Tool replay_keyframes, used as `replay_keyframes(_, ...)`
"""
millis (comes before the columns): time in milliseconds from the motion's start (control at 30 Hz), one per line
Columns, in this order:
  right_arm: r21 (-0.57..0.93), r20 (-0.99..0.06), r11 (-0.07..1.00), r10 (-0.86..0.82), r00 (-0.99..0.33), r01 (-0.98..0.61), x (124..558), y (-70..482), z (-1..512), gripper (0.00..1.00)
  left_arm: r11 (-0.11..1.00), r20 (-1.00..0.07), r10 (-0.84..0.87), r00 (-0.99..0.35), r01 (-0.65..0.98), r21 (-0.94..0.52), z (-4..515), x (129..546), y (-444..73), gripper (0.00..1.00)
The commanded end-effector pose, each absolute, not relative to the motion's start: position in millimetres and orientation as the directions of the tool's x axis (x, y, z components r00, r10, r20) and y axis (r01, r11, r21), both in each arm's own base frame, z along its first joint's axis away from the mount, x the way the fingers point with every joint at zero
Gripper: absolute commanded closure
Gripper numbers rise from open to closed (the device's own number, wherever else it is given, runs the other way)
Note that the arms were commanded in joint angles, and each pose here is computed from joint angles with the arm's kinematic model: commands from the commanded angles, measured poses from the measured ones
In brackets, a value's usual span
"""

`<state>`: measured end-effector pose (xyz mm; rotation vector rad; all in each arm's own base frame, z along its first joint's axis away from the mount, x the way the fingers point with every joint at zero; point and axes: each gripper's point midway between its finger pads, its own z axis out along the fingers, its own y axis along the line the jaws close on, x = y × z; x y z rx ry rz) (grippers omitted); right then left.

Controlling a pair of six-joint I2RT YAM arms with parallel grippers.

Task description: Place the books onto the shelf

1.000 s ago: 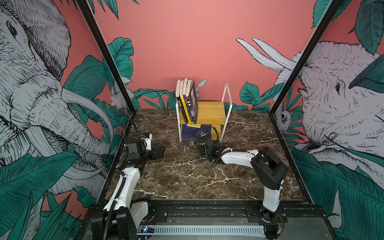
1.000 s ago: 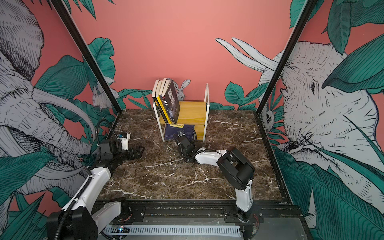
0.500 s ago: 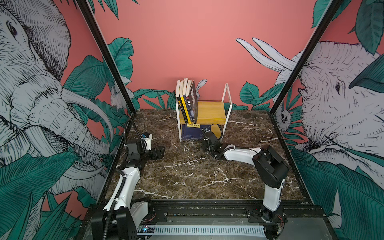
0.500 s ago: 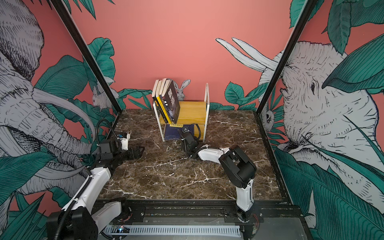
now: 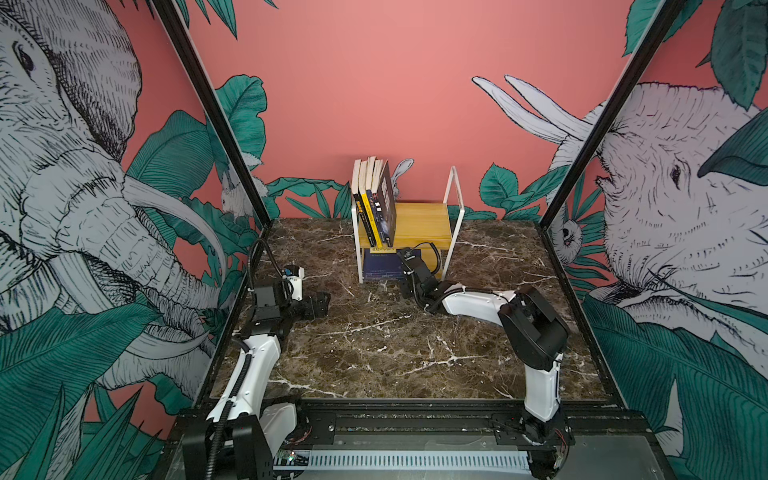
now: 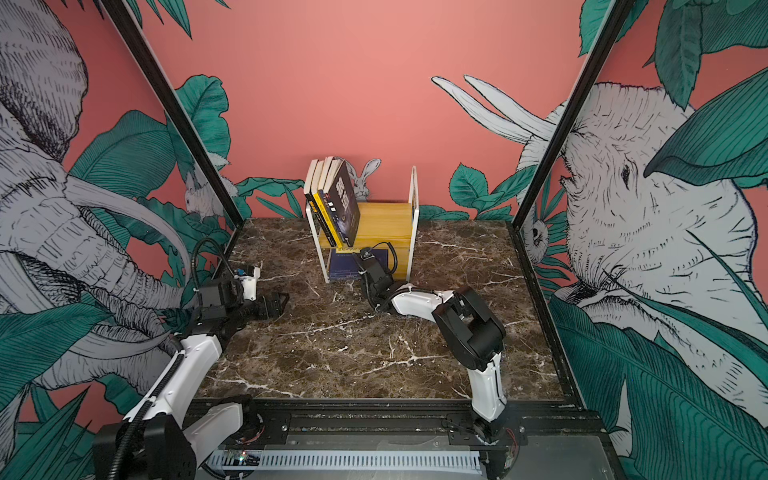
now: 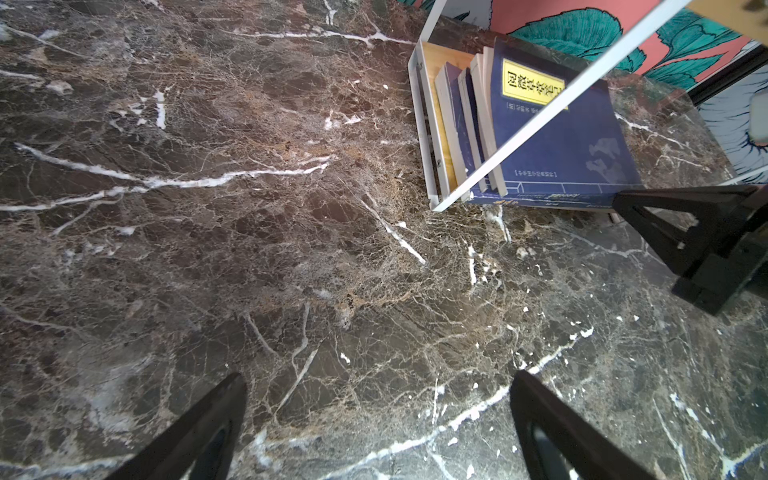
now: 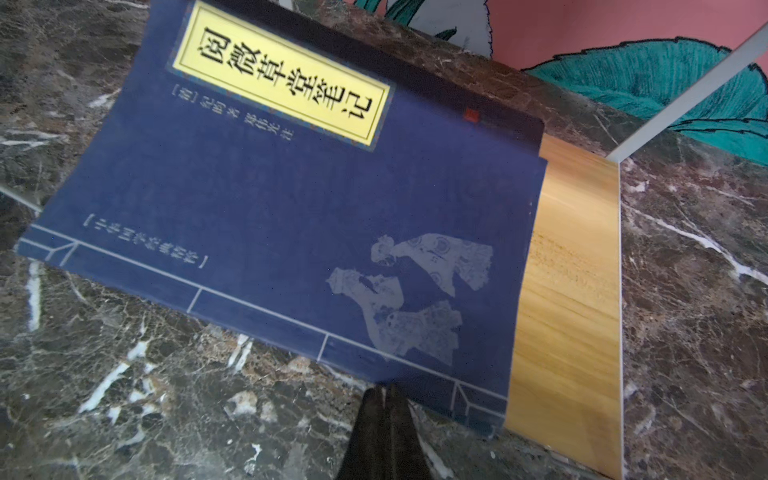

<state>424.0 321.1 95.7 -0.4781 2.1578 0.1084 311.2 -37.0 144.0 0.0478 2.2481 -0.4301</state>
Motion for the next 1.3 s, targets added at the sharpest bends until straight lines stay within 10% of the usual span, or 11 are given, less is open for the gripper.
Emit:
replay_keyframes(0, -0.028, -0.83, 0.919, -0.241, -0.502, -0.394, 427, 337, 113, 1.0, 0.941, -0.757, -0.088, -0.648, 0.194, -0.276, 149, 309, -39, 0.01)
replay_keyframes(1267, 0.257, -0.842, 0.898, 0.027, -0.538, -0.356, 401, 421, 102, 1.0, 0.939, -0.755, -0.09, -0.65, 0.197, -0.282, 147, 309, -40, 0.01)
